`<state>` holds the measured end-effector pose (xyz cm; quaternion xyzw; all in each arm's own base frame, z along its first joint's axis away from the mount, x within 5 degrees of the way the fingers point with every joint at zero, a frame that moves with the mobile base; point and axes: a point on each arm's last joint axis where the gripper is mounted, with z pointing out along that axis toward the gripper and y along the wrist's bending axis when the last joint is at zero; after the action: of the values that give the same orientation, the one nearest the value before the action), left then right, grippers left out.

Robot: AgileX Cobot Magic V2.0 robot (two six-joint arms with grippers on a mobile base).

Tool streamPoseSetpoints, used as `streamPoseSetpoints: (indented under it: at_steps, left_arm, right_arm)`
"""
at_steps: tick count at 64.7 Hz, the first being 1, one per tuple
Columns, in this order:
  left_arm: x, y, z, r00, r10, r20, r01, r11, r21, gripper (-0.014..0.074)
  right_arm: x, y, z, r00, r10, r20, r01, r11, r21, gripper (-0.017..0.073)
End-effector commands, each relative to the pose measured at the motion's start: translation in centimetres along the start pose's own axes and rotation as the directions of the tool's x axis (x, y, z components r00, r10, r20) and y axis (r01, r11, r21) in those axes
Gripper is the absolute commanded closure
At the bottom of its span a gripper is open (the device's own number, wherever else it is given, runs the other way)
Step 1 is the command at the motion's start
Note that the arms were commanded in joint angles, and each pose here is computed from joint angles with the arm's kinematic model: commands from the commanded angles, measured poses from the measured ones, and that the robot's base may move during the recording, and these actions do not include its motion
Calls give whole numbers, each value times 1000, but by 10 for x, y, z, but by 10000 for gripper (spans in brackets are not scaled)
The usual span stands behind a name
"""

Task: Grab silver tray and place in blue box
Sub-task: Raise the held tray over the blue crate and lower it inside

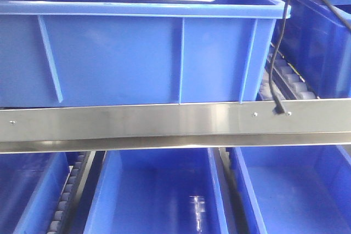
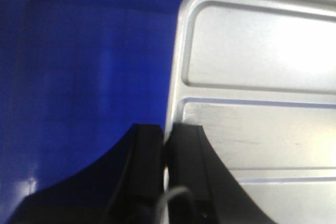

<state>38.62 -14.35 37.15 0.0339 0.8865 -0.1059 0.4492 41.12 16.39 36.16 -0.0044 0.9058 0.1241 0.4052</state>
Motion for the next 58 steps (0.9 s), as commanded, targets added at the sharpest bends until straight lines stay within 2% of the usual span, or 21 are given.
streamPoseSetpoints:
  at_steps: [1,39,50,58]
  left_arm:
    - [-29,-5,-31,983,-13,184,3,998,57,609]
    - [-25,-5,-25,988,-28,151,19,998,60,608]
    - [-26,-4,-24,988,-2,156,-4,999,41,608]
    - [-26,-4,-24,988,-1,156,-6,999,40,608]
  right_arm:
    - [-29,5,-36,982,-2,189,14,998,-63,501]
    - [-30,5,-33,980,-1,199,15,998,-68,501]
    - [-30,5,-33,980,-1,199,15,998,-68,501]
    - [-30,5,-33,980,-1,199,15,998,-68,500]
